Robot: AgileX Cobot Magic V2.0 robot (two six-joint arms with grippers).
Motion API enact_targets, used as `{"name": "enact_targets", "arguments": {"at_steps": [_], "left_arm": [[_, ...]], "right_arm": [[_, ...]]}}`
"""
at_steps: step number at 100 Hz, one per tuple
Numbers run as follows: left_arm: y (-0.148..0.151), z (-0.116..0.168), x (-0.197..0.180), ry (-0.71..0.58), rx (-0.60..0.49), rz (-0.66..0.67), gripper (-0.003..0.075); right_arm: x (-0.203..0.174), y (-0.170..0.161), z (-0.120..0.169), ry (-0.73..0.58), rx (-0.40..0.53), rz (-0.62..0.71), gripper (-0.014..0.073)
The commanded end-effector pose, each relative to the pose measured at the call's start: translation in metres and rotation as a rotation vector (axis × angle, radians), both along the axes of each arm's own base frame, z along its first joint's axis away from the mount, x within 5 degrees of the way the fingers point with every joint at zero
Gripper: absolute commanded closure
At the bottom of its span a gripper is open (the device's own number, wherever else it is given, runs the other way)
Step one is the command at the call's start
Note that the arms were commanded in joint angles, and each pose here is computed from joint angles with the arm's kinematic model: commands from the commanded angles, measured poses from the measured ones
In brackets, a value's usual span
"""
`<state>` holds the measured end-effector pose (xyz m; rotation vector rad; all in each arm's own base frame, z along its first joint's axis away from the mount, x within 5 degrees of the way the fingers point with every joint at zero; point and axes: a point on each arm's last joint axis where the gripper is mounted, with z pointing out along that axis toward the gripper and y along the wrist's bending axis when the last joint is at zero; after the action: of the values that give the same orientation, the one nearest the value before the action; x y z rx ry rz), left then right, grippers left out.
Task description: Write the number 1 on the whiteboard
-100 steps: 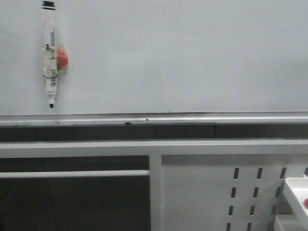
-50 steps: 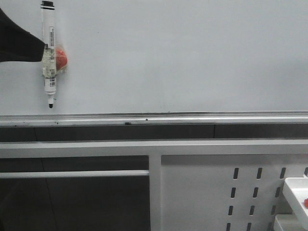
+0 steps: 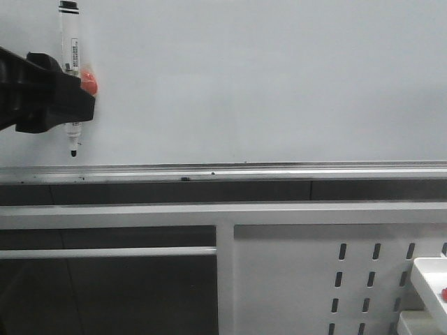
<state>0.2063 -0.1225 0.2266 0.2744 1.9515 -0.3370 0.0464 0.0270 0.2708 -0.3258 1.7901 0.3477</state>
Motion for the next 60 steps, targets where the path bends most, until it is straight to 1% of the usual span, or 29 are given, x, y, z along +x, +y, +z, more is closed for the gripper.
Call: {"name": "enact_targets", "arguments": {"at_steps": [1,18,31,60], "left_arm": [[-0.0013,0.0124,0.0078,-0.082,-0.1,0.071,0.033],[-0.0028,0.0062,0.0131,-0.075,-0.14,0.106,0.033],[-0.0049,0.0051,0.0145,-0.095,-0.121,0.088,0.033],[-0.004,0.0103,0.0163,-0.152,-0.129,0.099,0.033]], "right_arm": [[0.0027,-0.0014,0.016,-0.083,0.013,-0.023,0.0267],[0.0027,-0.0014,0.016,-0.083,0.013,-0.023,0.0267],[0.0027,-0.0014,0.0161,-0.085,0.013,-0.023,0.0267],[0.0027,-0.0015,0.0163,-0.087,0.014,-0.024,0.0267]]}}
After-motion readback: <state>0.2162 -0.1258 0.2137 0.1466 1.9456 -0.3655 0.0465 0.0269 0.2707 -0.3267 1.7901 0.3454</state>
